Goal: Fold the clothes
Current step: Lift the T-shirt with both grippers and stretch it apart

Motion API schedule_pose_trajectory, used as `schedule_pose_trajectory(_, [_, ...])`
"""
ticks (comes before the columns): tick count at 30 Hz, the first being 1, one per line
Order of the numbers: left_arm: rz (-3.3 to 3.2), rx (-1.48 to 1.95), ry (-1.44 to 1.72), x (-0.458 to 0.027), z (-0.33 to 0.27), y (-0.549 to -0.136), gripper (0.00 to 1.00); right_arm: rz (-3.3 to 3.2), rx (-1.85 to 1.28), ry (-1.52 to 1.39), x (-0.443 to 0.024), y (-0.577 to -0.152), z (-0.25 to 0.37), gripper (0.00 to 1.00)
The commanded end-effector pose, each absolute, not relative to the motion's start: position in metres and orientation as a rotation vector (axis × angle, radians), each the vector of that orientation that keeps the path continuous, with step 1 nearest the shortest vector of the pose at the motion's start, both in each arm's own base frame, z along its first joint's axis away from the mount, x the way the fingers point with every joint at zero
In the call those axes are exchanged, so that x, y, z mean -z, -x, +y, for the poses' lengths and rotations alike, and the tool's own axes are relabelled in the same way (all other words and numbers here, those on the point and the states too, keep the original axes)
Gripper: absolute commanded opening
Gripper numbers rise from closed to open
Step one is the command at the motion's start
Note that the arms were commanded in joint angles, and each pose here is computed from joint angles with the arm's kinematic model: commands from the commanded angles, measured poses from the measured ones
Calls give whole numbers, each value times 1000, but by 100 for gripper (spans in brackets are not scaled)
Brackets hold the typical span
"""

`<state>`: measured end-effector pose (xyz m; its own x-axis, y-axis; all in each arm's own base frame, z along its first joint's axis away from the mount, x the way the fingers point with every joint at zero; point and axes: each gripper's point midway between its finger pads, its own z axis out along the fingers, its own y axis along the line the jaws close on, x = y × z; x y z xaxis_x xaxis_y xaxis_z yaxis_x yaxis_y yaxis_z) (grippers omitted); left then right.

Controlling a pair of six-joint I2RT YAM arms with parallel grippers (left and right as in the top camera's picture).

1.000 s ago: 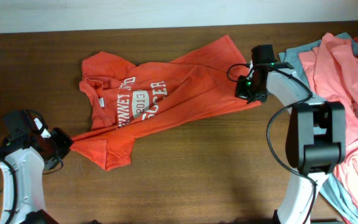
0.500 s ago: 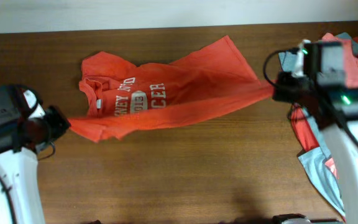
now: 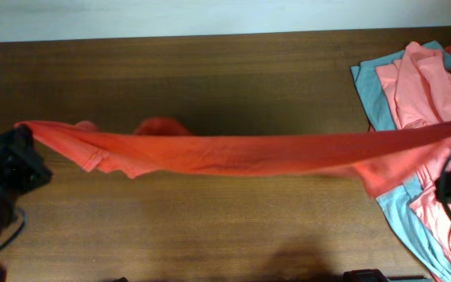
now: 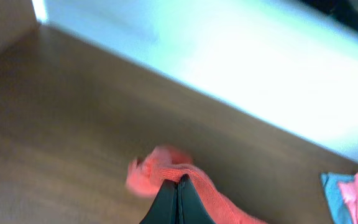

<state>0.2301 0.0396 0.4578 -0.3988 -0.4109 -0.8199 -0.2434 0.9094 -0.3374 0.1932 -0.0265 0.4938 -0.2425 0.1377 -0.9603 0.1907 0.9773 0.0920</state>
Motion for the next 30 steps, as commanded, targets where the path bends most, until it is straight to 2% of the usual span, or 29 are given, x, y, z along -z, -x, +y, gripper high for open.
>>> schedule_pose_trajectory(1, [1916,181,407,-491,31,-212,0,1817,132,-231,-501,-193,-35,4])
schedule_pose_trajectory(6, [1890,166,386,-501,30,-209,0,1897,160,-204,-486,-215,-34,4])
schedule_pose_trajectory(12, [2027,193,442,-467,43,-246,0,2129,204,-164,-434,-276,-31,4])
schedule_pose_trajectory(18, [2191,255,497,-411,71,-335,0,2425,168,-64,-341,-370,-14,4])
schedule_pose_trajectory(20, [2209,282,483,-392,79,-377,0,2478,168,-57,-311,-401,-12,4])
schedule_pose_trajectory(22, [2182,305,435,-373,86,-435,0,2468,162,-68,-288,-442,-10,4])
schedule_pose_trajectory(25, [2022,381,281,-381,82,-507,0,2345,125,-146,-303,-481,-9,4])
schedule_pose_trajectory(28, [1868,357,200,-427,84,-524,0,2194,101,-181,-358,-490,-10,4])
schedule_pose_trajectory(29, [1761,316,166,-472,86,-518,0,2111,92,-185,-394,-488,-11,4])
schedule_pose_trajectory(30, [1716,299,142,-493,85,-512,0,2073,87,-186,-413,-484,-11,4])
